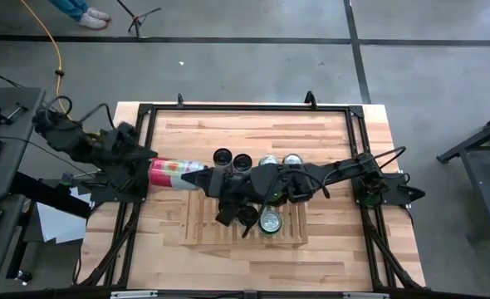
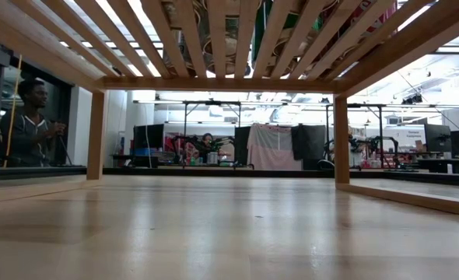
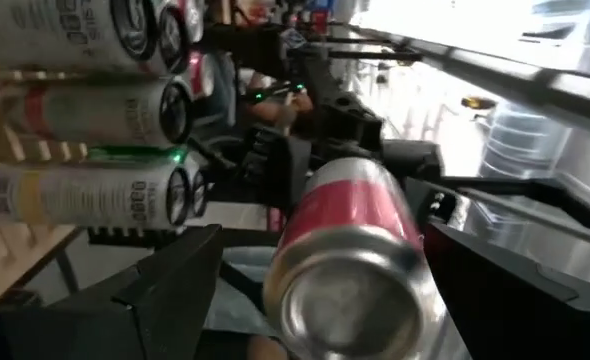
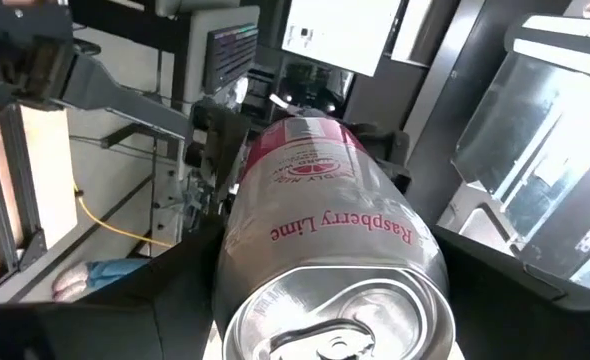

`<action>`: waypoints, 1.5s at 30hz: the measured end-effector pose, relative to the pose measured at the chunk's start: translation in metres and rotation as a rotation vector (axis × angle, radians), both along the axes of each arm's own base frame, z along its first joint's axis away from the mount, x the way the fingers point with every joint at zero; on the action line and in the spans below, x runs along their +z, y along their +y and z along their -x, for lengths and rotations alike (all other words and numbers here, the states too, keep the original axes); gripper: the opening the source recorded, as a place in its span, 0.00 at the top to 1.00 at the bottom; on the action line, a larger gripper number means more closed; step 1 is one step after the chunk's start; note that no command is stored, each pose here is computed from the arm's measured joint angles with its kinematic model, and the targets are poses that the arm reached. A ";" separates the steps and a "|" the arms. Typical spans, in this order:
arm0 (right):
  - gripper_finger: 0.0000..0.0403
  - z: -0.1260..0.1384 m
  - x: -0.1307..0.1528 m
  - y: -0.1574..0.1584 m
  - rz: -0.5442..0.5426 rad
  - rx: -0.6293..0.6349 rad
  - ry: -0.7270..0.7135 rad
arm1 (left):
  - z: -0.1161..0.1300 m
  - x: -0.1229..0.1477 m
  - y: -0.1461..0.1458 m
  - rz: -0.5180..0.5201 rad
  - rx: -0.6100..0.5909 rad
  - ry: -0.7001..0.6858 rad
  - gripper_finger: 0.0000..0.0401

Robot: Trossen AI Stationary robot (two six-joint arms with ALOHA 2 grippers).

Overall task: Place canned beverage on shelf
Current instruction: Put the pink-white soda can on the shelf

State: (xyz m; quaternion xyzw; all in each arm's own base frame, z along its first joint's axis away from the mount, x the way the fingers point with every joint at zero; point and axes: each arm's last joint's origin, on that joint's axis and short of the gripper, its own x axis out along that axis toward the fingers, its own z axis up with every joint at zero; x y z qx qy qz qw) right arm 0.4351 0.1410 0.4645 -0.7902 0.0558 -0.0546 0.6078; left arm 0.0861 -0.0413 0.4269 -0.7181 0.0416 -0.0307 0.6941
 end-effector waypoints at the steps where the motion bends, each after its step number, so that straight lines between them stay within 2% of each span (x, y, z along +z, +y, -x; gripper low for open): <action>1: 0.25 -0.001 -0.001 -0.001 0.002 0.000 0.006 | -0.003 0.000 -0.002 -0.003 0.000 0.001 0.16; 10: 0.25 -0.002 -0.001 -0.004 -0.008 0.010 0.002 | -0.012 0.012 -0.007 -0.025 0.043 -0.110 0.16; 18: 0.25 -0.003 0.002 -0.009 -0.028 0.008 -0.029 | -0.026 0.010 -0.019 0.015 -0.040 -0.097 0.16; 24: 0.25 -0.005 0.004 -0.016 -0.042 -0.006 -0.040 | -0.033 0.014 -0.024 0.015 -0.051 -0.141 0.16; 41: 0.25 -0.006 0.001 -0.018 -0.037 -0.012 -0.022 | -0.043 0.011 -0.030 -0.002 -0.037 -0.113 0.16; 45: 0.25 -0.007 0.000 -0.018 -0.046 -0.013 -0.023 | -0.044 0.010 -0.031 -0.050 -0.036 -0.116 0.16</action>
